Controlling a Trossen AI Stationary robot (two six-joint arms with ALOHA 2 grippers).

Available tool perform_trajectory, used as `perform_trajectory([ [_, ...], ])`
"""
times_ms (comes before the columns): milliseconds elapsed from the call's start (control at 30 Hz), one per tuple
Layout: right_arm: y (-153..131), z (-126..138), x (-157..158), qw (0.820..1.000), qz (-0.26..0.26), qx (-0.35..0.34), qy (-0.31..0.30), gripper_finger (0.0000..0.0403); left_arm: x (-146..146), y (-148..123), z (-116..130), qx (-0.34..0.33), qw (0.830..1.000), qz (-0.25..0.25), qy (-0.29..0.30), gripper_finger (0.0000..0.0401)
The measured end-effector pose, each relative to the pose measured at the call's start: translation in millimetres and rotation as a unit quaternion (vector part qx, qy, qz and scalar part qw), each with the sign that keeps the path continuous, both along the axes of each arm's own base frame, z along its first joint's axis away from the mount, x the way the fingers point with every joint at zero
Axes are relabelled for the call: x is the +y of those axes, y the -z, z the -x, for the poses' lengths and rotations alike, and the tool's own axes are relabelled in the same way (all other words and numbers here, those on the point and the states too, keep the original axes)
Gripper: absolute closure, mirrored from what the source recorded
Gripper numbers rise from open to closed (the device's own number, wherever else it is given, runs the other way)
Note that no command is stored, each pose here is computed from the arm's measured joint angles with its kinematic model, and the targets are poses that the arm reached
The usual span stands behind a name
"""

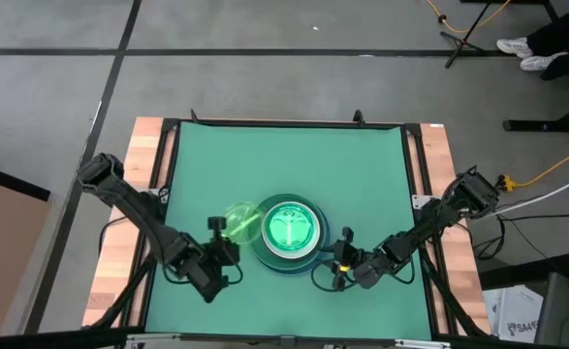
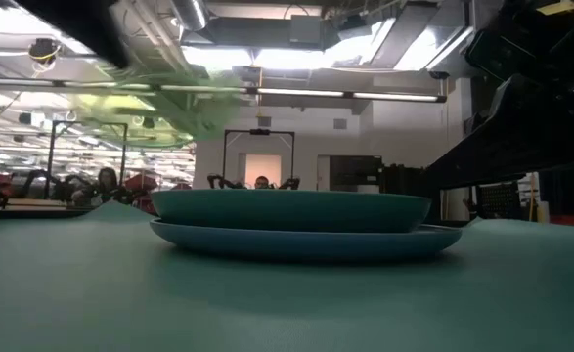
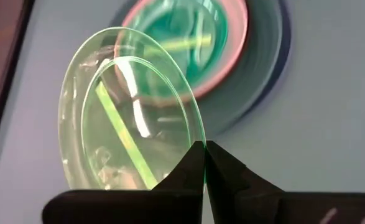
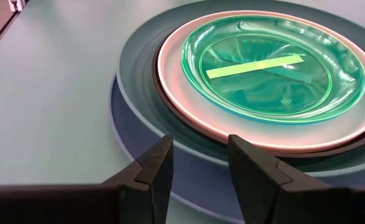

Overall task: Stack plastic plates
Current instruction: Stack the green plate on top of the green plate

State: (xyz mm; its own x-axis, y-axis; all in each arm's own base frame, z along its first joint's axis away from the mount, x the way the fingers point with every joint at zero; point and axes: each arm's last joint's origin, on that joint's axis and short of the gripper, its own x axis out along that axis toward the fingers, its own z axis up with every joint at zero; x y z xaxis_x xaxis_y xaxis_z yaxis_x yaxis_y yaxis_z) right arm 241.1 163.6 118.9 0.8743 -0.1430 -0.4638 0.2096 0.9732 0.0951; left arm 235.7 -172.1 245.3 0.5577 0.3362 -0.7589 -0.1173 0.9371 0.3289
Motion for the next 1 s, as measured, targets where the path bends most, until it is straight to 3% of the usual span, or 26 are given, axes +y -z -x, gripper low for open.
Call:
perform_trajectory([
  [233,0,0,0,1.0,0.0,0.0,0.0,0.026,11,-1,-36,-0.027,0.996,-0.029,0.085,0.0401],
  [500,0,0,0,1.0,0.0,0.0,0.0,0.026,26,22,-79,-0.019,0.986,-0.044,0.158,0.0401],
  [1000,0,0,0,1.0,0.0,0.0,0.0,0.026,48,71,-118,0.017,0.984,-0.031,0.173,0.0401],
])
